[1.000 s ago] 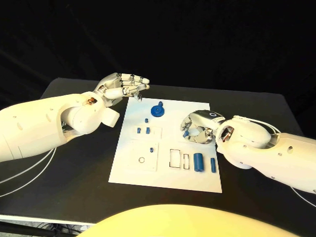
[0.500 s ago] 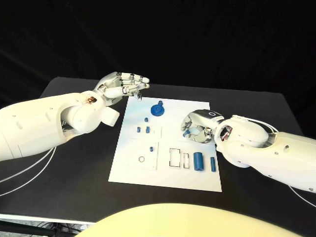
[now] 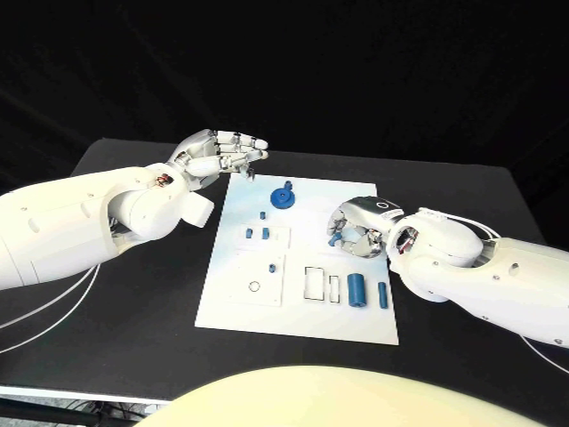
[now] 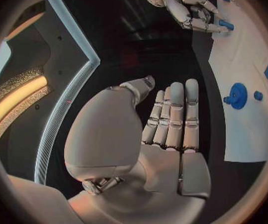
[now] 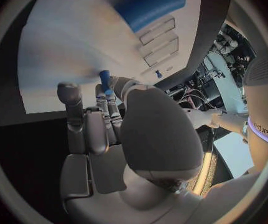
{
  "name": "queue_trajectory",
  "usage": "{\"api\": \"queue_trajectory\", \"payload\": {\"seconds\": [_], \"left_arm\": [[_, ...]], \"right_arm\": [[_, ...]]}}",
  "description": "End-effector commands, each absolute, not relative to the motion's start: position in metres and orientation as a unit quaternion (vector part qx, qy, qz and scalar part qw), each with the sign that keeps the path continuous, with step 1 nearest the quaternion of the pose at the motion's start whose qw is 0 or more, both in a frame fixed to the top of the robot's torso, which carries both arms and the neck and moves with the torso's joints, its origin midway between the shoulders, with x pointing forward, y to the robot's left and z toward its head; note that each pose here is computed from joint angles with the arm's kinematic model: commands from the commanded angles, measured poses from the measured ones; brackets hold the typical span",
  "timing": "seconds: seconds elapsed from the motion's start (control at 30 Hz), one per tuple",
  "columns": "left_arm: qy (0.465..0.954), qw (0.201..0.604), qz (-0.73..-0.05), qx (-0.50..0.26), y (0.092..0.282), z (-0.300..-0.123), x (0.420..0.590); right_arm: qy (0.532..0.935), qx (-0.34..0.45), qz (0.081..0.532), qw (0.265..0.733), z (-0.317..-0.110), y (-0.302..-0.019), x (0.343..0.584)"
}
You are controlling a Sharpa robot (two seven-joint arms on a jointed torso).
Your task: Assemble the parts on the task board
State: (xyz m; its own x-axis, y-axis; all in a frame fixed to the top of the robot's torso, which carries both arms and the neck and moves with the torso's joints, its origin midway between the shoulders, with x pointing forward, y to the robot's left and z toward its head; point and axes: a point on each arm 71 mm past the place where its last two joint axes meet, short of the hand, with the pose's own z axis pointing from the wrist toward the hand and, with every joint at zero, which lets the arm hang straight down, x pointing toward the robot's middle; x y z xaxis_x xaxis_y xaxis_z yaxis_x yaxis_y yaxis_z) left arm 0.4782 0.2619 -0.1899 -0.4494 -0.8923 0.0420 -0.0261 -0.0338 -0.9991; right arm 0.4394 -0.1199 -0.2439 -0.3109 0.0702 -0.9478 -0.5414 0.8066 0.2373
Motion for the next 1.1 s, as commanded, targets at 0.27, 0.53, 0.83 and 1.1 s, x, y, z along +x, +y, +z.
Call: {"api": "queue_trajectory", "payload": {"seconds": [0.27, 0.53, 0.83, 1.1], "left_arm": [[0.596, 0.349, -0.613, -0.383, 0.2601, -0.1892, 0.4778], [0.596, 0.349, -0.613, -0.383, 0.2602, -0.1893, 0.4778], [0.596, 0.348, -0.614, -0.383, 0.2597, -0.1893, 0.4779], [0.597, 0.349, -0.613, -0.383, 0.2602, -0.1895, 0.4782]], "right_arm": [[0.760, -0.155, 0.267, 0.571, -0.2438, -0.1205, 0.4393], [0.756, -0.153, 0.268, 0.578, -0.2428, -0.1203, 0.4391], [0.748, -0.129, 0.288, 0.583, -0.2396, -0.1173, 0.4372], [0.753, -0.096, 0.304, 0.575, -0.2360, -0.1184, 0.4348]]}}
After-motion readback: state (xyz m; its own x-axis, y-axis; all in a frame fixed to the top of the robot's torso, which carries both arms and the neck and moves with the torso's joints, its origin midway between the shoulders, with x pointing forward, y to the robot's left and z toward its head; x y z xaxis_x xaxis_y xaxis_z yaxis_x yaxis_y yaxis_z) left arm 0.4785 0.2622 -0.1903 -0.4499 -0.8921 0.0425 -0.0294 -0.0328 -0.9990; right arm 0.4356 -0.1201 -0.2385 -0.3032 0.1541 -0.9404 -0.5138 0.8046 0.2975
